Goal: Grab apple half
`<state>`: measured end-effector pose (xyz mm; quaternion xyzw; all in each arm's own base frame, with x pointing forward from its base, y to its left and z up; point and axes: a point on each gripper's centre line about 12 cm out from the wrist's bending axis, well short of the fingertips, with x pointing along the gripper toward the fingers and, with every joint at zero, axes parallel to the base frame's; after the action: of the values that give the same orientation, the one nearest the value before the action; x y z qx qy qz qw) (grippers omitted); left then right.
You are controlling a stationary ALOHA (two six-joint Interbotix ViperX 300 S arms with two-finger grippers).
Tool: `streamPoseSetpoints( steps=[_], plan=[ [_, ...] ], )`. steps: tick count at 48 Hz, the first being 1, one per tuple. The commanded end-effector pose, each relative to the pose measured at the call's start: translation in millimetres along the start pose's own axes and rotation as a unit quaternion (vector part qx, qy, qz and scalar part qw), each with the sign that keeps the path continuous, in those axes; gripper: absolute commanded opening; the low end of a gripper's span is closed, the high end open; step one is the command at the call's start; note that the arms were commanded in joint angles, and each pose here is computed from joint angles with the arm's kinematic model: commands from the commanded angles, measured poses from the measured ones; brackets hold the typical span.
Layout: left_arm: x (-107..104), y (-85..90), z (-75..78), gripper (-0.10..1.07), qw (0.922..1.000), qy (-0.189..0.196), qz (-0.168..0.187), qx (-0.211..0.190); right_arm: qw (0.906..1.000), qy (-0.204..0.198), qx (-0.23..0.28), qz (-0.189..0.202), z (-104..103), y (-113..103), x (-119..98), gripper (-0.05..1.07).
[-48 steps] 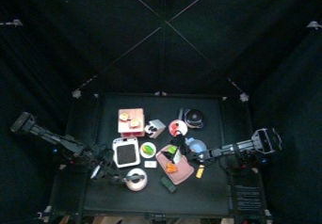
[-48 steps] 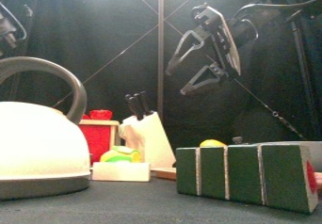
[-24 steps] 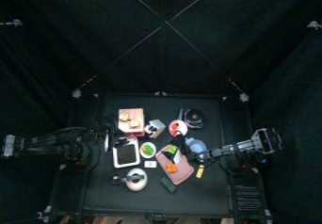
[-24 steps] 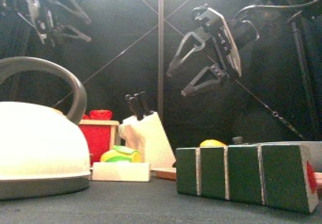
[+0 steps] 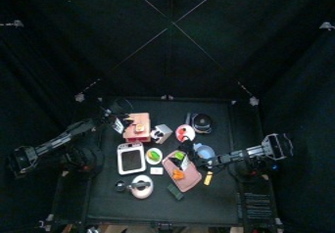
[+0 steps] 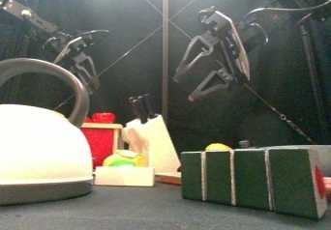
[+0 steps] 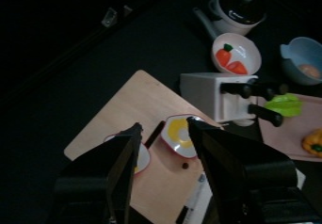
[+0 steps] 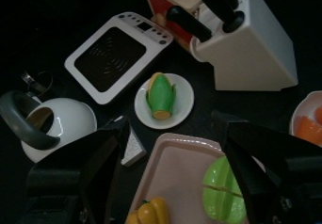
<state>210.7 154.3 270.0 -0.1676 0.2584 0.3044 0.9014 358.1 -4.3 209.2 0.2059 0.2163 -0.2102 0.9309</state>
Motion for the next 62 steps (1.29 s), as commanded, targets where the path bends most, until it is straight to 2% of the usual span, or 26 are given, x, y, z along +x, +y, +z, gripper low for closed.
streamPoseSetpoints(
  steps=[1, 12, 18, 25, 33, 42, 51, 62],
  plan=[
    [4.3, 5.3, 5.1, 0.82, 0.9998, -0.003, 0.014, 0.013, 0.9999, -0.01, 0.004, 0.004, 7.5, 1.4, -3.4, 0.99],
    [7.8, 10.3, -8.1, 0.85, 0.9977, 0.04, 0.034, 0.044, 0.9999, -0.01, 0.004, 0.003, 7.0, 1.1, -3.4, 0.99],
    [7.9, 12.9, -10.4, 0.9, 0.9959, 0.045, 0.044, 0.065, 0.9999, -0.009, 0.007, 0.001, 6.7, 0.0, -3.2, 0.99],
    [7.2, 9.8, -7.8, 0.98, 0.9972, 0.043, 0.041, 0.046, 0.9999, -0.009, 0.006, 0.002, 6.6, 0.1, -3.2, 0.99],
    [5.6, 9.2, -7.4, 0.99, 0.9974, 0.053, 0.048, 0.004, 0.9999, -0.009, 0.007, 0.001, 6.8, -0.3, -3.0, 0.99],
    [0.6, 9.6, -5.9, 0.99, 0.9925, 0.084, 0.088, -0.009, 0.9999, -0.009, 0.007, 0.001, 6.9, -0.1, -2.7, 0.99],
    [1.5, -4.3, -3.2, 0.98, 0.9917, 0.06, 0.113, 0.0, 0.9999, -0.007, 0.007, -0.002, 5.9, -1.1, -0.5, 0.99],
    [6.7, 3.4, -15.1, 0.99, 0.9857, 0.049, 0.16, -0.018, 1.0, -0.006, 0.006, -0.003, 5.1, -1.2, 0.3, 0.99]
  ],
)
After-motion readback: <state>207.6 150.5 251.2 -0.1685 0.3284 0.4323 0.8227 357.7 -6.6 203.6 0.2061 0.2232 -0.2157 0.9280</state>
